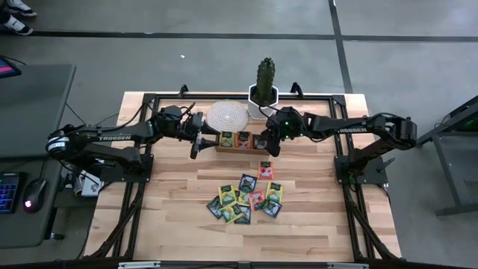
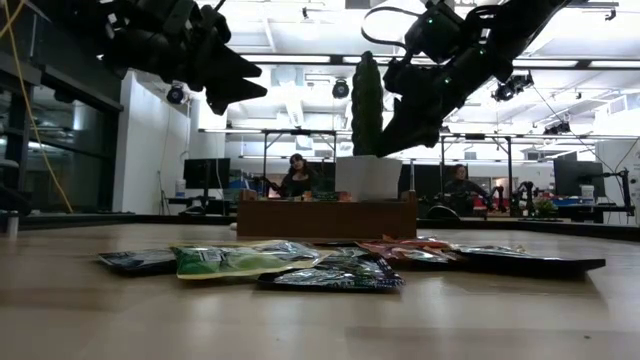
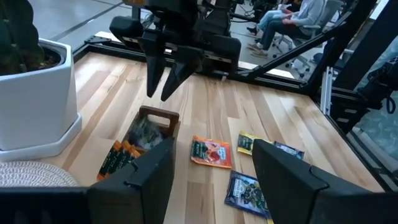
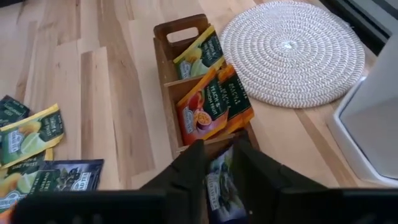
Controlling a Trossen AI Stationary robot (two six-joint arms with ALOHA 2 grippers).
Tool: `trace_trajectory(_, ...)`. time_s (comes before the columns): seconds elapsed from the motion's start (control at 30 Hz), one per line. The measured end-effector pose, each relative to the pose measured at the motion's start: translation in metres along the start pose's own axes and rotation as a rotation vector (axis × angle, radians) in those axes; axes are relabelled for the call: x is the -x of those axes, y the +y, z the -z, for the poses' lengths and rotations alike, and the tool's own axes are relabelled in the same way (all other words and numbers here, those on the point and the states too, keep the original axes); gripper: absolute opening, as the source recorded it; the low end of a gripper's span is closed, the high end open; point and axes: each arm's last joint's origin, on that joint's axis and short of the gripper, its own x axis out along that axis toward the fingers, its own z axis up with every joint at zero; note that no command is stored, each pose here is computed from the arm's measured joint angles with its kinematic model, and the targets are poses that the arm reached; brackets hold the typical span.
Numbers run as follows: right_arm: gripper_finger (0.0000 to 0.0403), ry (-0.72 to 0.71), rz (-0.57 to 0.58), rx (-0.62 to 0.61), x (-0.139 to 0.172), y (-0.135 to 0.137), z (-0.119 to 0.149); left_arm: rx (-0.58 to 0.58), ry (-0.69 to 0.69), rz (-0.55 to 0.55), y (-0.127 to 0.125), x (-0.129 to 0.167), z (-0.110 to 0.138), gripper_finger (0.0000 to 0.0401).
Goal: Pick & Place Tea
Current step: Put the purple tea bag into the right section of the wooden organizer, then put the orange tea bag into the middle section of the wooden organizer
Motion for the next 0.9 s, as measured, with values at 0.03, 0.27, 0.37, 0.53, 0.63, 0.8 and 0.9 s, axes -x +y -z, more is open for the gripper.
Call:
trace_trajectory(0.03, 0.01, -0.001, 0.007, -0.002, 0.0, 0.0, 0.0, 0.0, 0.0, 0.0, 0.0, 0.0, 0.0, 0.0211)
trace_trajectory(0.27, 0.0099, -0.015, 0.044, -0.135, 0.002, 0.002, -0.001, 0.014, 0.009, 0.021, -0.004, -0.001, 0.001, 0.0211)
trace_trajectory(0.37, 0.0049, -0.04, 0.028, -0.156, 0.008, 0.014, -0.004, 0.008, 0.02, 0.041, -0.01, -0.004, 0.002, 0.0211)
trace_trajectory(0.53, 0.0013, -0.066, 0.047, -0.226, 0.017, 0.045, -0.002, -0.016, 0.024, 0.052, -0.021, -0.007, 0.003, 0.0211)
trace_trajectory(0.63, 0.0003, -0.018, 0.075, -0.263, 0.016, 0.069, 0.01, -0.036, 0.031, 0.057, -0.027, -0.009, 0.005, 0.0211)
trace_trajectory(0.8, 0.0002, 0.029, 0.173, -0.358, 0.014, 0.103, 0.035, -0.04, 0.067, 0.063, -0.034, -0.015, 0.011, 0.0211)
trace_trajectory(0.9, 0.0001, 0.037, 0.209, -0.487, 0.012, 0.113, 0.044, -0.04, 0.084, 0.073, -0.037, -0.02, 0.014, 0.0211)
